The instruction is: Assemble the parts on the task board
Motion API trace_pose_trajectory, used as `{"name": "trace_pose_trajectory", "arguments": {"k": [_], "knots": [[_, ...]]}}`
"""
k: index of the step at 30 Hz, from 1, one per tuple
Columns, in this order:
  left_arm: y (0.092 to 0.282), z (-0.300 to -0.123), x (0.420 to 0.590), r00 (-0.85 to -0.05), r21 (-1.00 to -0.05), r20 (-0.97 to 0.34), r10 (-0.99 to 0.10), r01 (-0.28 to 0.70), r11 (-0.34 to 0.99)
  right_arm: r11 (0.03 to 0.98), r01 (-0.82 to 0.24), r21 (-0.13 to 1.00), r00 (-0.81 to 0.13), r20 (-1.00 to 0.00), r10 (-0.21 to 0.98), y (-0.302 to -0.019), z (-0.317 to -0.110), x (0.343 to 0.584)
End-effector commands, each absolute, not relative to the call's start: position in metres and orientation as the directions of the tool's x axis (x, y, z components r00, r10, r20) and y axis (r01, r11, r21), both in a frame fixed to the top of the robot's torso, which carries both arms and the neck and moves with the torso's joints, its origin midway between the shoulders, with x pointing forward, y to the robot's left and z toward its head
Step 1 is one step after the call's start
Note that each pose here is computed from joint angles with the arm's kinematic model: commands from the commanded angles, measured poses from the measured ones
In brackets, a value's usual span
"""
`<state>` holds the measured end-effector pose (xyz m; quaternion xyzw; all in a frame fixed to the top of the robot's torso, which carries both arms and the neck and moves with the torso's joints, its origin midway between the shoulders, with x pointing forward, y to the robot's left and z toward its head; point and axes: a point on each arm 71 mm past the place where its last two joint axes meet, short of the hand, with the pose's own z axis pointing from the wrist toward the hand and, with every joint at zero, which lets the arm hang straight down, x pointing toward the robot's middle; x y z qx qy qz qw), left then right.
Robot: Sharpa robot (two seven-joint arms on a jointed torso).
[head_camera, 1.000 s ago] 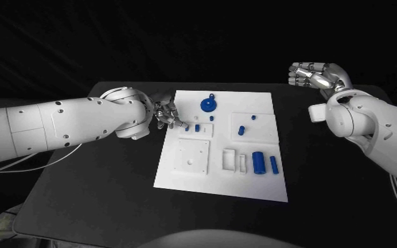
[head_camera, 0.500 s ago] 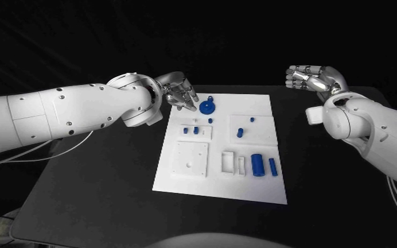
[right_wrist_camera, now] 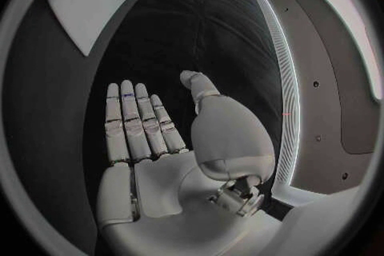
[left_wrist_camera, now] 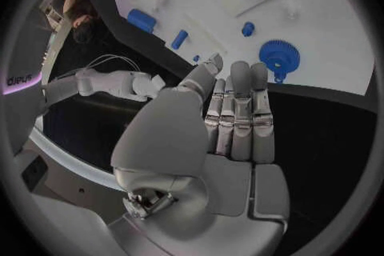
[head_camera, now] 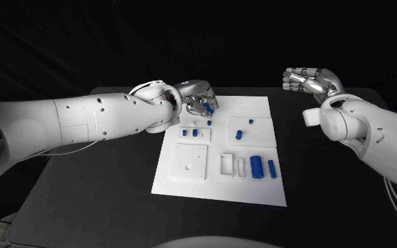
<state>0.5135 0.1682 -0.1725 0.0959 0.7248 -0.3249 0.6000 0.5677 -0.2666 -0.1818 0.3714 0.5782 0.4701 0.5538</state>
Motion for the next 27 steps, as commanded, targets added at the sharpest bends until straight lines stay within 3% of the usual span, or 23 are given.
{"name": "trace_pose_trajectory", "arguments": {"k": [1, 13, 27], "knots": [[0.159, -0.177, 0.511, -0.204, -0.235, -0.970, -0.133, 0.637, 0.734, 0.280, -0.105, 0.954, -0.134, -0.293, 0.947, -0.263, -0.181, 0.567], [0.149, -0.197, 0.514, -0.216, -0.181, -0.975, -0.046, 0.663, 0.726, 0.279, -0.111, 0.954, -0.135, -0.293, 0.947, -0.263, -0.180, 0.566], [0.150, -0.206, 0.519, -0.237, -0.151, -0.972, 0.009, 0.647, 0.747, 0.278, -0.113, 0.954, -0.137, -0.292, 0.947, -0.262, -0.179, 0.566]]}}
